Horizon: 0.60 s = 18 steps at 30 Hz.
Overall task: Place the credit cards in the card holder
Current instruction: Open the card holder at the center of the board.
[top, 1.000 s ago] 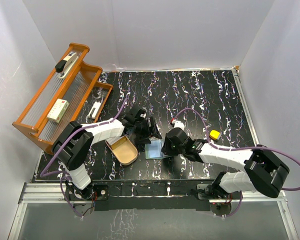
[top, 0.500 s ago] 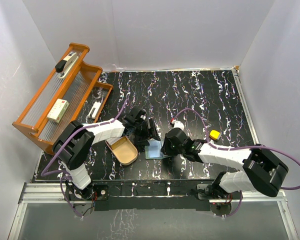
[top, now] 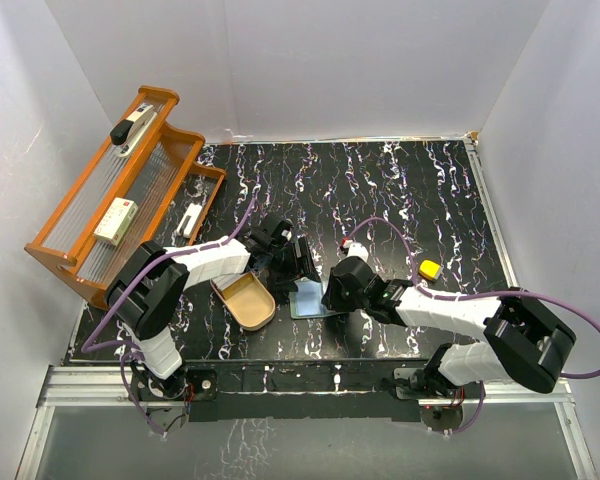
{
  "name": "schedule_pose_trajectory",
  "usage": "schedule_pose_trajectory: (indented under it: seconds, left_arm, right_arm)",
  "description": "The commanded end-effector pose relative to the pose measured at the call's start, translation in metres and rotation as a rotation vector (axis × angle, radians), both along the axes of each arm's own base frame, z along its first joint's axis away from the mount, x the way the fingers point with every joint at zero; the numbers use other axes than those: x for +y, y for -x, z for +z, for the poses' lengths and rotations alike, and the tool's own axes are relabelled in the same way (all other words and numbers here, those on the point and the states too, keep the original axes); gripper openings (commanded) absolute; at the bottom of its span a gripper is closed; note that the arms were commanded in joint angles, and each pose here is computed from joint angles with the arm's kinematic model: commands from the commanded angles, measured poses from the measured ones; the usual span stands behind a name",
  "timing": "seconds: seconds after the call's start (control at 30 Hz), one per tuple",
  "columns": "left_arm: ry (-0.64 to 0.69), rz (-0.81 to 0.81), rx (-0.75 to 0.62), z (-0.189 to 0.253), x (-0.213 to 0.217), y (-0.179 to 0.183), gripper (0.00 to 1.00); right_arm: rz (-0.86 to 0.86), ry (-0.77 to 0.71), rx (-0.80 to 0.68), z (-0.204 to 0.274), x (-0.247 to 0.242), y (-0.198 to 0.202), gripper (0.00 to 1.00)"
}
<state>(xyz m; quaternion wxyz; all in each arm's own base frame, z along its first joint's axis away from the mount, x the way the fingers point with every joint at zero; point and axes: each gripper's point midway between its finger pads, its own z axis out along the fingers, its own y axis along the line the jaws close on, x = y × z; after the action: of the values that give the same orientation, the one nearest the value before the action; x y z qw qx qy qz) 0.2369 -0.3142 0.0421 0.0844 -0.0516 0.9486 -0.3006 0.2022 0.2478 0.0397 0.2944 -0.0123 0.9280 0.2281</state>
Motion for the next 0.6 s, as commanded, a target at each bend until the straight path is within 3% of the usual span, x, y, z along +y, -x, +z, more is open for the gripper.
schedule_pose_trajectory:
  seconds: [0.0,0.57]
  left_arm:
    - [-0.044,0.006,-0.011,0.008,0.009,-0.001,0.7]
    - [0.011,0.005,-0.046,0.033,0.003,-0.004,0.7]
  right_arm:
    - [-0.019,-0.021,-0.041,0.005,0.003,-0.008,0.2]
    - [-0.022,-0.013,-0.036,0.001,0.002,-0.007,0.19]
